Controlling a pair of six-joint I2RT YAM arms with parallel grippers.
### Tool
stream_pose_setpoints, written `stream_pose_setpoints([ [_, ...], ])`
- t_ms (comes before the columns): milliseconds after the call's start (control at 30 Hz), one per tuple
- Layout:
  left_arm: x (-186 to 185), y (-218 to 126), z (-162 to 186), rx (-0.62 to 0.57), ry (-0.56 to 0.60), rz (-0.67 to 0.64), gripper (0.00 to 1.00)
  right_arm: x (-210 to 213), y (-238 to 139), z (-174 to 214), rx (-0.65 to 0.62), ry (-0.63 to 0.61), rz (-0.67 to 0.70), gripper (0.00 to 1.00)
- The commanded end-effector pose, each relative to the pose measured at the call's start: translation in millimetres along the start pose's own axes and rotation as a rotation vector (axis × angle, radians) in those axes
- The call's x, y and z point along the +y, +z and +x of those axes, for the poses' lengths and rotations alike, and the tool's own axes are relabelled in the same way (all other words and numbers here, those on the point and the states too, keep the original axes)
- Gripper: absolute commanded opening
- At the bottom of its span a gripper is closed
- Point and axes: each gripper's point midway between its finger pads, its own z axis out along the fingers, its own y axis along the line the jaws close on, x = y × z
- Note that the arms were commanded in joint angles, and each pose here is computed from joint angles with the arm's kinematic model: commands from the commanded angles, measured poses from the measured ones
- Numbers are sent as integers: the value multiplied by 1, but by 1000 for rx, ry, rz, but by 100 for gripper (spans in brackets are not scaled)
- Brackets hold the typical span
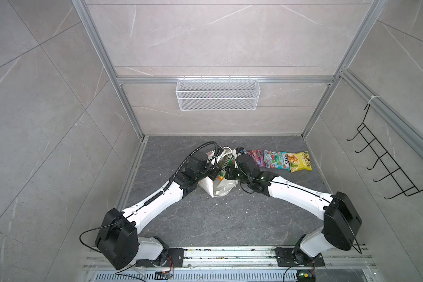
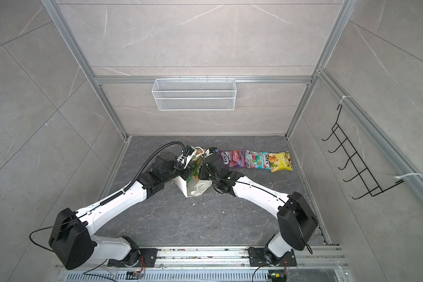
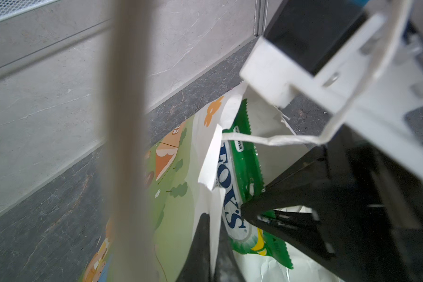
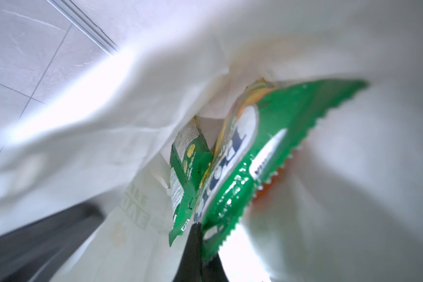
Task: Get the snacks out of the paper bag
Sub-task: 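Close the right gripper on the green Fox's Spring Tea packet, then lift the green packet out of the bag with the right gripper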
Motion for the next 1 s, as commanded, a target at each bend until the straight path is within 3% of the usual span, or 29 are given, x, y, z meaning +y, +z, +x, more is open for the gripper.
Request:
stream_pose_setpoints([
  [0, 9, -4, -28, -68, 30, -38, 0, 1, -17, -12, -16, -53, 11, 0],
  [300, 12, -1, -28, -57, 32, -53, 0, 26, -45, -32, -42, -93, -87, 0],
  [967, 18, -4, -34, -66, 30, -82, 0, 74, -118, -90, -237, -138, -281, 0],
])
